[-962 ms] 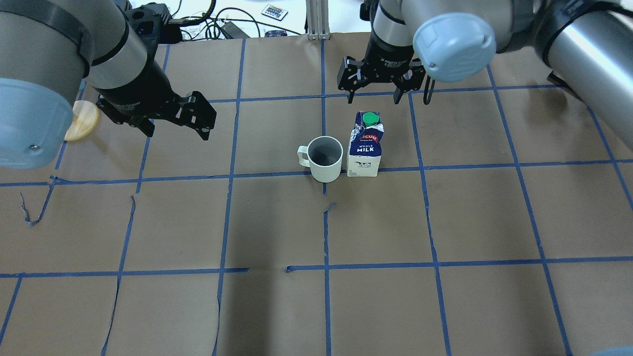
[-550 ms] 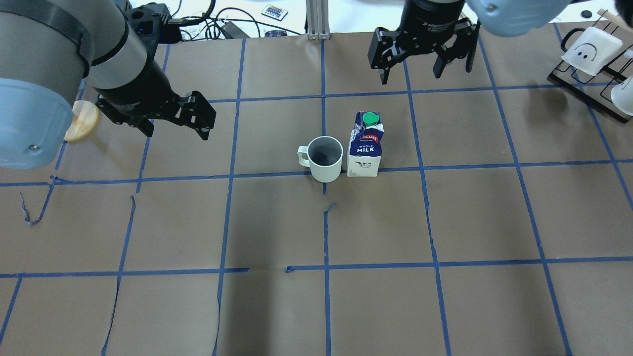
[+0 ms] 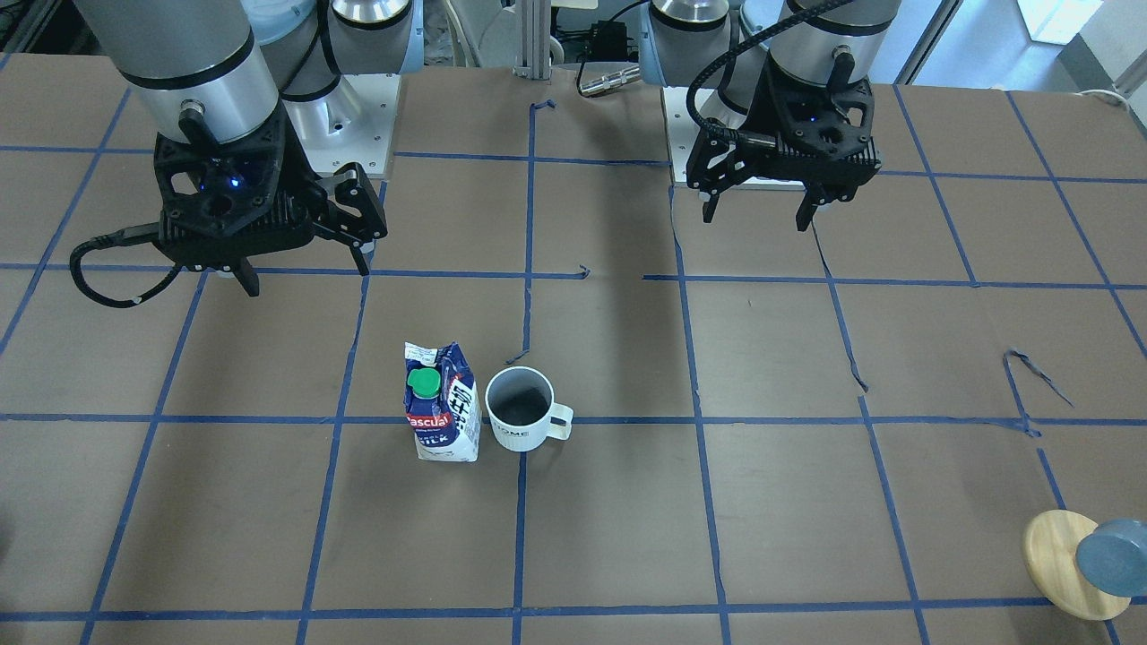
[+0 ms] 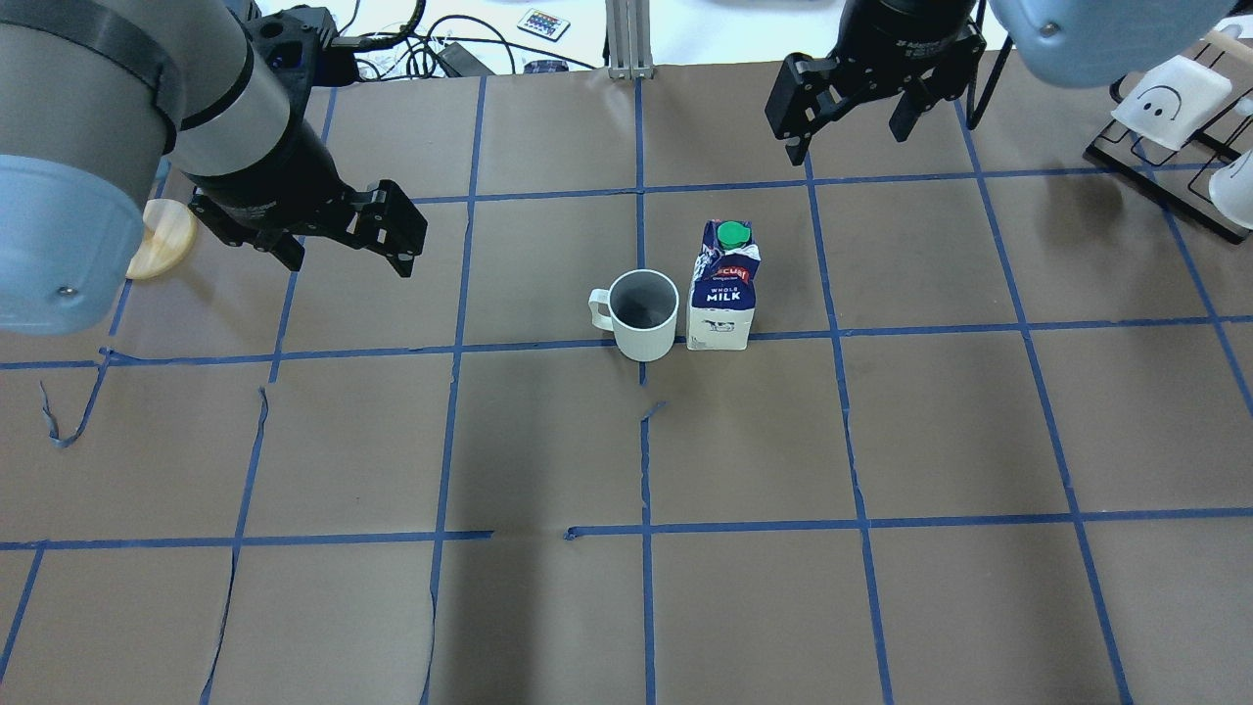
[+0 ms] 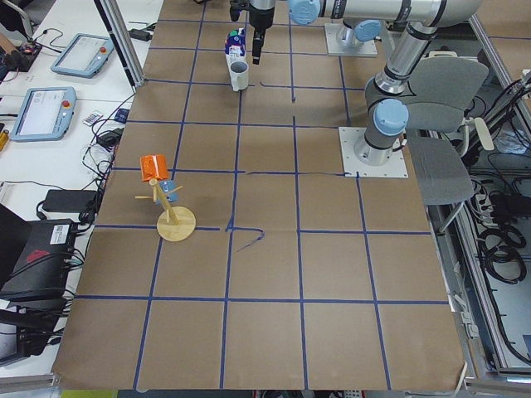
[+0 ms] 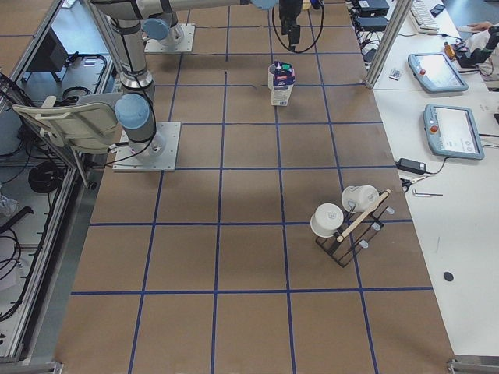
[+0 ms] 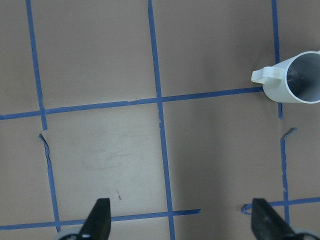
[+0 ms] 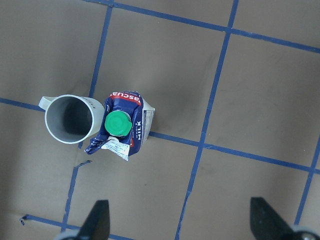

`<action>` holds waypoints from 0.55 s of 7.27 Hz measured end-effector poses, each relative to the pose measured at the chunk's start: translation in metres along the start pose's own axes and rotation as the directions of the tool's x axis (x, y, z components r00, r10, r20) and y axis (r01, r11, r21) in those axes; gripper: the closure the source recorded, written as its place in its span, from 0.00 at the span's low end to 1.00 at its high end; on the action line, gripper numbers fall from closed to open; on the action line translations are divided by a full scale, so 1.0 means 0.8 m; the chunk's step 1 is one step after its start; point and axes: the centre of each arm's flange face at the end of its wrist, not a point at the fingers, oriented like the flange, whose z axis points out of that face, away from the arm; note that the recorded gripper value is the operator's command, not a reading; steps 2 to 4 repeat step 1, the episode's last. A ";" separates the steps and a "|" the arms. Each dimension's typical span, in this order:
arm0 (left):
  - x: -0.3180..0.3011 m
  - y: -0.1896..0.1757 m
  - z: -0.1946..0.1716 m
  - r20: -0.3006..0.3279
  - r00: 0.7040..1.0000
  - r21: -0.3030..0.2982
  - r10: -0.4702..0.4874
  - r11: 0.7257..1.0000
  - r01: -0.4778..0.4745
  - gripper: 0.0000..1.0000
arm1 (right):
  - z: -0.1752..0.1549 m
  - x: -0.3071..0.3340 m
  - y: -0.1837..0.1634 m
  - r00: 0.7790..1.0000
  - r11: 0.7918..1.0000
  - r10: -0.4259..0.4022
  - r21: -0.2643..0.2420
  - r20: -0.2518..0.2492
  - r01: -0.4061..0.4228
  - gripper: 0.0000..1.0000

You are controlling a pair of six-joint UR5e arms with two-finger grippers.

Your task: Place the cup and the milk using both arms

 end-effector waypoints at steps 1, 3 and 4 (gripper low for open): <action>0.000 0.000 0.000 0.000 1.000 0.000 0.000 1.000 0.000 0.00 | 0.002 0.001 0.005 1.000 1.000 0.001 0.003 -0.003 -0.001 0.00; 0.000 0.000 0.000 0.000 1.000 0.000 0.000 1.000 0.000 0.00 | 0.002 0.001 0.005 1.000 1.000 0.001 0.003 -0.003 -0.001 0.00; 0.000 0.000 0.000 0.000 1.000 0.000 0.000 1.000 0.000 0.00 | 0.002 0.001 0.005 1.000 1.000 0.001 0.003 -0.003 -0.001 0.00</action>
